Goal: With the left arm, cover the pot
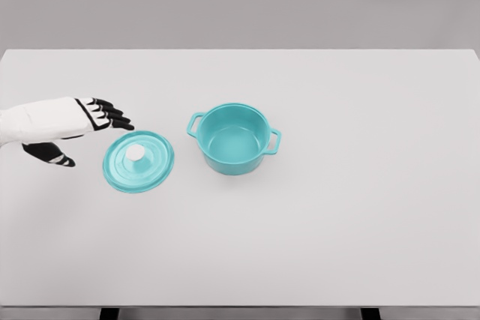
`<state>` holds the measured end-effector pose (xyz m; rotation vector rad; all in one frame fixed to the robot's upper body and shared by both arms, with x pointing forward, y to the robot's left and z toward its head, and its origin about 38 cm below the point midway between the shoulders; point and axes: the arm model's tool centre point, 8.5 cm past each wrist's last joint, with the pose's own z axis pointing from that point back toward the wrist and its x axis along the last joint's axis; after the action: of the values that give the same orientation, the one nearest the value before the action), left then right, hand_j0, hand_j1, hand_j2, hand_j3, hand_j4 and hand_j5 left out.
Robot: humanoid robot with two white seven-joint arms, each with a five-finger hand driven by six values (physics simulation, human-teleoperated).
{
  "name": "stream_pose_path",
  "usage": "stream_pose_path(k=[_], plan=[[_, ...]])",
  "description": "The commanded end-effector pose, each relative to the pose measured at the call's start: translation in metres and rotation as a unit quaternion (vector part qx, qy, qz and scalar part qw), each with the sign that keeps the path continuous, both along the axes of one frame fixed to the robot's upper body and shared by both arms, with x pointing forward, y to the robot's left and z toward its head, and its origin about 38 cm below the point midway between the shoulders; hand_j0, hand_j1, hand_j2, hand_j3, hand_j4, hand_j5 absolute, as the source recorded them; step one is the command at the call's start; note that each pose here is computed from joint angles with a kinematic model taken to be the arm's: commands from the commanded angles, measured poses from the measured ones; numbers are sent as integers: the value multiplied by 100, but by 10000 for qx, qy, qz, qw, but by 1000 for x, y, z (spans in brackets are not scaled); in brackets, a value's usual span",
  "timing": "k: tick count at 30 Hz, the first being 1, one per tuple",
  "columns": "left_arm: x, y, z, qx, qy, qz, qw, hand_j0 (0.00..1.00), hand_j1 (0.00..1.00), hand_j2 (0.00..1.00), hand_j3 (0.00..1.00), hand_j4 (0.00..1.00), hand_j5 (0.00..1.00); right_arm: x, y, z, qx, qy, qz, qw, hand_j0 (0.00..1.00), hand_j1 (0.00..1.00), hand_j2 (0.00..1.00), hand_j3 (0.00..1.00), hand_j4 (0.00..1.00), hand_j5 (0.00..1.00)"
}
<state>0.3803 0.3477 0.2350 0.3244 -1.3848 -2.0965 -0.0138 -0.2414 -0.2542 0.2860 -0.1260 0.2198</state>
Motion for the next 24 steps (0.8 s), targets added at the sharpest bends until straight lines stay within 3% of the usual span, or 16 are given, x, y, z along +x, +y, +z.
stream_pose_path(k=[1,4,7,8,10,14,16,24], plan=[[0,-7,-5,-111,60,-53,9999,100,100,100,100,100,100,-1,0,0,-4,12,11,10000,100,100,100,100,100,100],[4,-27,-16,-312,133,-216,9992,100,100,100,100,100,100,0,0,0,-3,3,-12,10000,100,100,100,100,100,100],[11,-36,-23,-269,199,-295,9990,100,100,100,100,100,100,0,0,0,-3,3,-12,10000,100,100,100,100,100,100],[14,-36,-24,-282,206,-265,9990,100,100,100,100,100,100,0,0,0,4,4,-11,10000,100,100,100,100,100,100],[23,-32,-44,-239,410,-79,9988,100,100,100,100,100,100,0,0,0,-3,3,-12,10000,100,100,100,100,100,100],[39,-14,-43,-123,396,233,9989,100,100,100,100,100,100,-1,0,0,-4,10,-13,10000,100,100,100,100,100,100],[46,-23,-60,-197,498,273,9982,100,100,100,100,100,100,0,0,0,4,4,-11,10000,100,100,100,100,100,100],[50,-44,-73,-114,691,60,9975,100,100,100,100,100,100,0,0,0,4,4,-11,10000,100,100,100,100,100,100]])
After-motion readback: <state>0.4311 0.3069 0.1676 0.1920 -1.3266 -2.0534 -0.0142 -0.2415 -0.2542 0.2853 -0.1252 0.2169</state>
